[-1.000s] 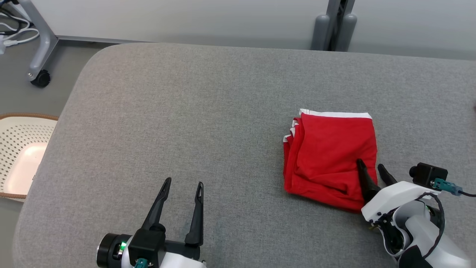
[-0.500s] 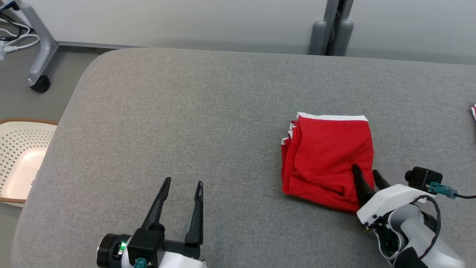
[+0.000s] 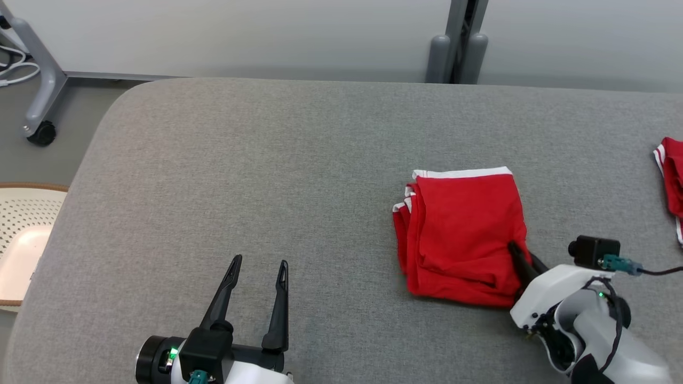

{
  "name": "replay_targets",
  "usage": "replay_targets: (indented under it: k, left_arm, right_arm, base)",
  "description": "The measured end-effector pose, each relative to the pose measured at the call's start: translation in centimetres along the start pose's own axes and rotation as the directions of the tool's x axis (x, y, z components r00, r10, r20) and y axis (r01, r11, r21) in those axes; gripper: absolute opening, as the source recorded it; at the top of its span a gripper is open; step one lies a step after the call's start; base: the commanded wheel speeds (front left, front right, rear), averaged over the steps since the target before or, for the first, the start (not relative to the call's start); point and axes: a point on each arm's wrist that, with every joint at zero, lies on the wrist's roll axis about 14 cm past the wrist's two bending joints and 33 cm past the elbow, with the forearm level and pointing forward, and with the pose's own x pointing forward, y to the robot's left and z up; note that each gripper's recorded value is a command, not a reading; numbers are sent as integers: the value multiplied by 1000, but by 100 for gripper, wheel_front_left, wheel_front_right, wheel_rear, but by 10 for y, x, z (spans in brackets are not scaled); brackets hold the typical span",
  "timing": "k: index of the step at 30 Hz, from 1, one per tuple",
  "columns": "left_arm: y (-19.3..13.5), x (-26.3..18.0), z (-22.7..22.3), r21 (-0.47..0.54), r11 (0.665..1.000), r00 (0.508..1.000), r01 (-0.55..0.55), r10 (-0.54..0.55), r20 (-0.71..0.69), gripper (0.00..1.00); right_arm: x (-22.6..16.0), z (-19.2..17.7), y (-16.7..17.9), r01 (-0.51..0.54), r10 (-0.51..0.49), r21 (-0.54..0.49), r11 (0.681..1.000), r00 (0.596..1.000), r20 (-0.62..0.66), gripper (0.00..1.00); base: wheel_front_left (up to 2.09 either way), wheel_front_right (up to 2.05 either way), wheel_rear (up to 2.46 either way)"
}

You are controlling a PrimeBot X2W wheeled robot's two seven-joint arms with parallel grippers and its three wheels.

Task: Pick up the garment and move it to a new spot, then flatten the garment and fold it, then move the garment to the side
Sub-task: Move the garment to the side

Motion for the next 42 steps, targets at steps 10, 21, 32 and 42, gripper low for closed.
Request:
replay_targets:
  k: [10,21,32,42]
  left_arm:
    - [-18,15,-6,12,997,997,70,-70,-10,100]
    - [-60,42,-11,13,976,976,218,-218,-3,100]
    - [-110,62,-27,1,925,925,380,-380,-18,100]
    - [-143,72,-38,-14,881,880,474,-474,-24,100]
  right_arm:
    - [-5,43,-24,1,20,-270,963,997,76,0]
    - [-29,82,-58,116,-42,-362,925,977,208,0]
    - [-64,91,-96,254,-160,-324,911,944,289,0]
    - [-89,96,-122,345,-245,-300,889,914,324,0]
  base:
    - [0,0,0]
    - [0,0,0]
    - [0,0,0]
    - [0,0,0]
